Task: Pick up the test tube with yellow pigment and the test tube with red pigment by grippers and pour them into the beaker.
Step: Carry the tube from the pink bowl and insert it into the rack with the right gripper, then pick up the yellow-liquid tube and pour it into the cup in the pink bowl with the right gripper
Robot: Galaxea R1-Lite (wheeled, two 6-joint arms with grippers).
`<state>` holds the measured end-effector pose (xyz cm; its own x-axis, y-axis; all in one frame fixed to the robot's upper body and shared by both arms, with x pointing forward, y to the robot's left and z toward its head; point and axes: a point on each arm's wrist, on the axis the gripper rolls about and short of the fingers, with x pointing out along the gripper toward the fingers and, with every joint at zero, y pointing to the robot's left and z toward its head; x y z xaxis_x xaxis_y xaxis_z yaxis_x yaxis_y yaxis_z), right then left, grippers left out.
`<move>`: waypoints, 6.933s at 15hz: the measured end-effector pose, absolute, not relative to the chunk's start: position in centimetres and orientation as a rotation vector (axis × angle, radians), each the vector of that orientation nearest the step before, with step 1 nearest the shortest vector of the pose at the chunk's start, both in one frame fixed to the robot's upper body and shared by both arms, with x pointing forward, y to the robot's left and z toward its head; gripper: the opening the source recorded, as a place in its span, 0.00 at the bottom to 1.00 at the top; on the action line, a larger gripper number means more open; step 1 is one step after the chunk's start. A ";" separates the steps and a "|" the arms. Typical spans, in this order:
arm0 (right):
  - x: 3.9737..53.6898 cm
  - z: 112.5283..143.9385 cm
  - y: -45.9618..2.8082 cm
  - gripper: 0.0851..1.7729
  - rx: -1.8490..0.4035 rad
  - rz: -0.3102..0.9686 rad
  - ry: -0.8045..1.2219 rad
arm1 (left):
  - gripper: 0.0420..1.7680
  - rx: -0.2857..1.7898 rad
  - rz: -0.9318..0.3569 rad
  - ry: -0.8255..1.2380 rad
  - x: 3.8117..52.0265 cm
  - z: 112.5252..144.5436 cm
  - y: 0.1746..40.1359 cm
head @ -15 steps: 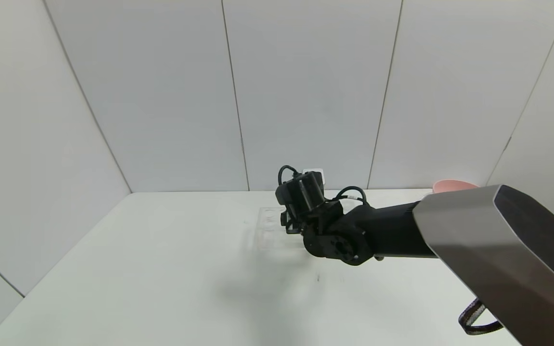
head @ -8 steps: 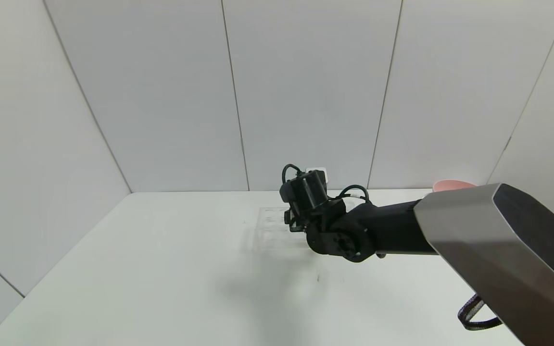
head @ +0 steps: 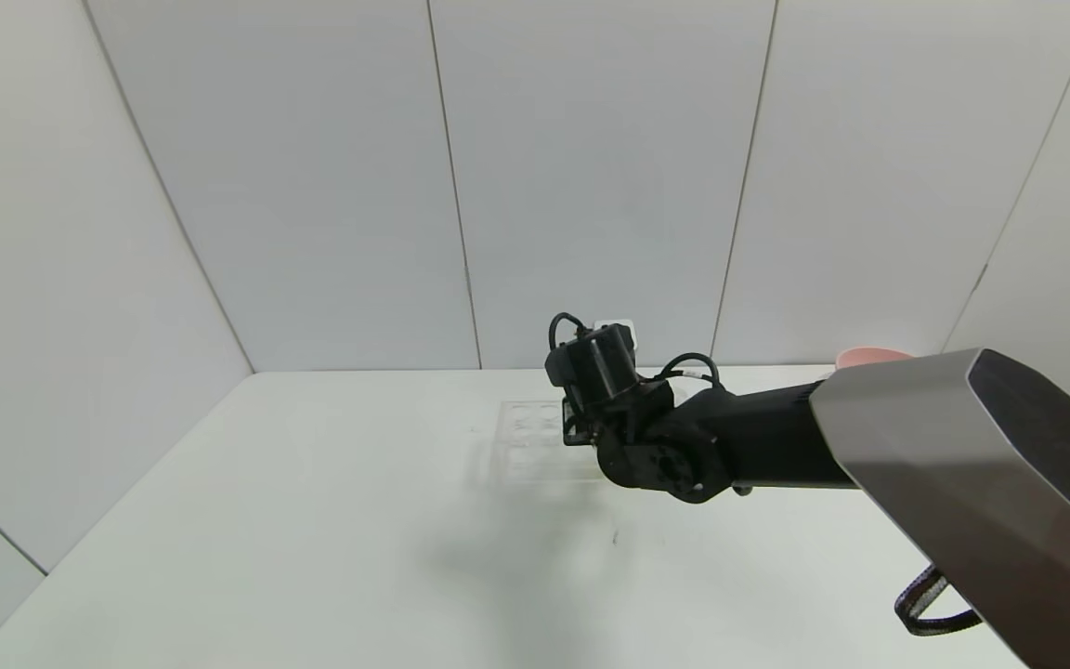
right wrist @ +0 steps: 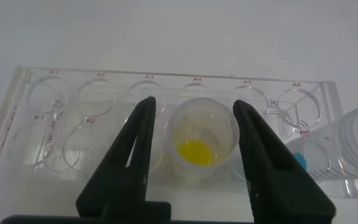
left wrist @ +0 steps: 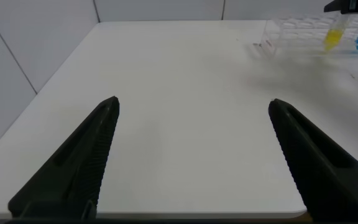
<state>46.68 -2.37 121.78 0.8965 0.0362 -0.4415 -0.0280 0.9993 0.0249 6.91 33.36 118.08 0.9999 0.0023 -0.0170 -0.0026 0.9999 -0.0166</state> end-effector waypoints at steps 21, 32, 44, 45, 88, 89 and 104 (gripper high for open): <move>44.9 127.8 -3.5 0.26 -0.016 0.074 0.364 | 0.97 -0.017 0.003 0.017 6.9 118.1 33.4; 43.0 130.2 -4.8 0.26 -0.013 0.109 0.357 | 0.97 -0.017 0.003 0.017 6.9 118.1 33.4; 37.3 133.1 -24.0 0.26 -0.168 0.546 0.468 | 0.97 -0.017 0.003 0.017 6.9 118.1 33.4; 37.4 133.2 -26.1 0.26 -0.186 0.537 0.461 | 0.97 -0.017 0.003 0.017 6.9 118.1 33.4; 50.1 133.1 -37.6 0.26 -1.047 0.523 0.748 | 0.97 -0.017 0.003 0.017 6.9 118.1 33.4; 50.0 133.1 -37.4 0.26 -1.057 0.542 0.756 | 0.97 -0.017 0.003 0.017 6.9 118.1 33.4; 50.3 131.5 -33.2 0.26 -1.288 0.482 0.954 | 0.97 -0.017 0.003 0.017 6.9 118.1 33.4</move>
<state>50.28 -33.16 131.51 0.5500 -0.1975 -0.8115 -0.7703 0.2554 -0.5843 6.91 33.36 118.08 0.9999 0.0028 -0.0170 -0.0031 0.9999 -0.0170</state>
